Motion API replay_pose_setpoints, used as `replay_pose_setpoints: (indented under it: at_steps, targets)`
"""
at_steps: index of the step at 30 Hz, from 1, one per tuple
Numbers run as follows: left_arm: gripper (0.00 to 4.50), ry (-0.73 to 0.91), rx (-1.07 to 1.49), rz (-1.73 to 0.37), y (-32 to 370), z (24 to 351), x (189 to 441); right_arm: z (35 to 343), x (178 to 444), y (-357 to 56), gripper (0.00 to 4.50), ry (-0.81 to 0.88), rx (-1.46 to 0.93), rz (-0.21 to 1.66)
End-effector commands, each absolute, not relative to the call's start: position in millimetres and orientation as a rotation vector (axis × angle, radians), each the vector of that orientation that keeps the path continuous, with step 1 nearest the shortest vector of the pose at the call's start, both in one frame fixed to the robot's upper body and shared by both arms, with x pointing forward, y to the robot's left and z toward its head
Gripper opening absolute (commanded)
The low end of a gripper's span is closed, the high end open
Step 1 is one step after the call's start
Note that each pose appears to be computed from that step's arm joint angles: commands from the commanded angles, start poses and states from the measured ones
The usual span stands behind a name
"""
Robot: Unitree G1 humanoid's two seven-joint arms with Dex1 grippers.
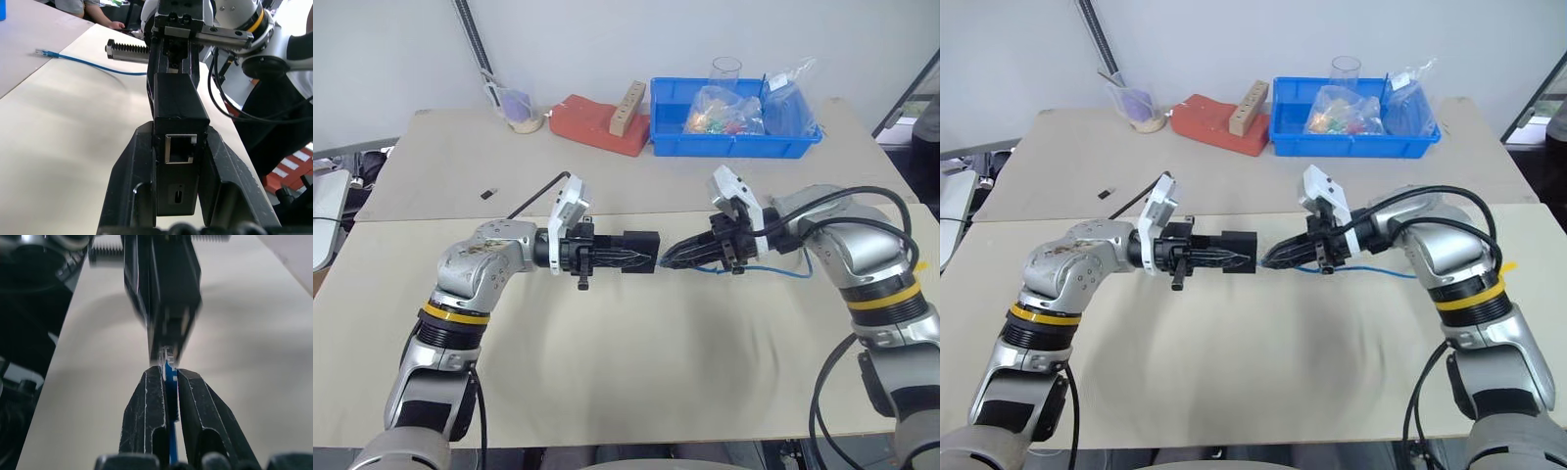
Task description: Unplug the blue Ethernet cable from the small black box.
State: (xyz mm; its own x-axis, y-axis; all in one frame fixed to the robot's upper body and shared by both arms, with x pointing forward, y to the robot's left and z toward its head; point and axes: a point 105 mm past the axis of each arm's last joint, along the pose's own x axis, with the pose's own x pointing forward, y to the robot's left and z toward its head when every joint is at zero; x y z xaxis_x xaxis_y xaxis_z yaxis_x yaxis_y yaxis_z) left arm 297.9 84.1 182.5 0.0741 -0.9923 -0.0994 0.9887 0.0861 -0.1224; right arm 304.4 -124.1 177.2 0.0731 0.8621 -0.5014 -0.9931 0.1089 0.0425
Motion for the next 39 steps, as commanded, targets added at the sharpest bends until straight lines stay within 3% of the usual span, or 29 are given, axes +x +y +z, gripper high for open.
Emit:
replay_pose_setpoints:
  at_steps: [1, 5, 9, 11, 16, 21, 25, 29, 39]
  targets:
    - [0.58, 0.101, 0.028, -1.446, 101, 195, 295, 171, 310, -154, 0.02, 0.469, -0.39, 1.325]
    - [0.58, 0.097, 0.031, -1.386, 108, 190, 298, 140, 336, -169, 0.02, 0.455, -0.476, 1.129]
    - [0.58, 0.091, 0.035, -1.35, 109, 185, 300, 128, 340, -166, 0.02, 0.437, -0.51, 1.101]
    - [0.58, 0.091, 0.034, -1.345, 109, 183, 299, 127, 335, -163, 1.06, 0.438, -0.503, 1.123]
    - [0.58, 0.086, 0.031, -1.289, 115, 180, 302, 136, 332, -161, 2.71, 0.407, -0.486, 1.131]
    - [0.58, 0.038, 0.069, -1.072, 136, 169, 322, 190, 323, -137, 4.48, 0.216, -0.325, 1.117]
    - [0.58, -0.042, 0.051, -0.871, 148, 160, 342, 216, 306, -113, 4.48, 0.072, -0.252, 1.103]
    - [0.58, -0.108, 0.056, -0.681, 151, 139, 365, 218, 289, -95, 4.48, 0.009, -0.241, 1.046]
    - [0.58, -0.101, 0.093, -0.596, 149, 96, 379, 201, 283, -104, 4.48, 0.038, -0.244, 0.931]
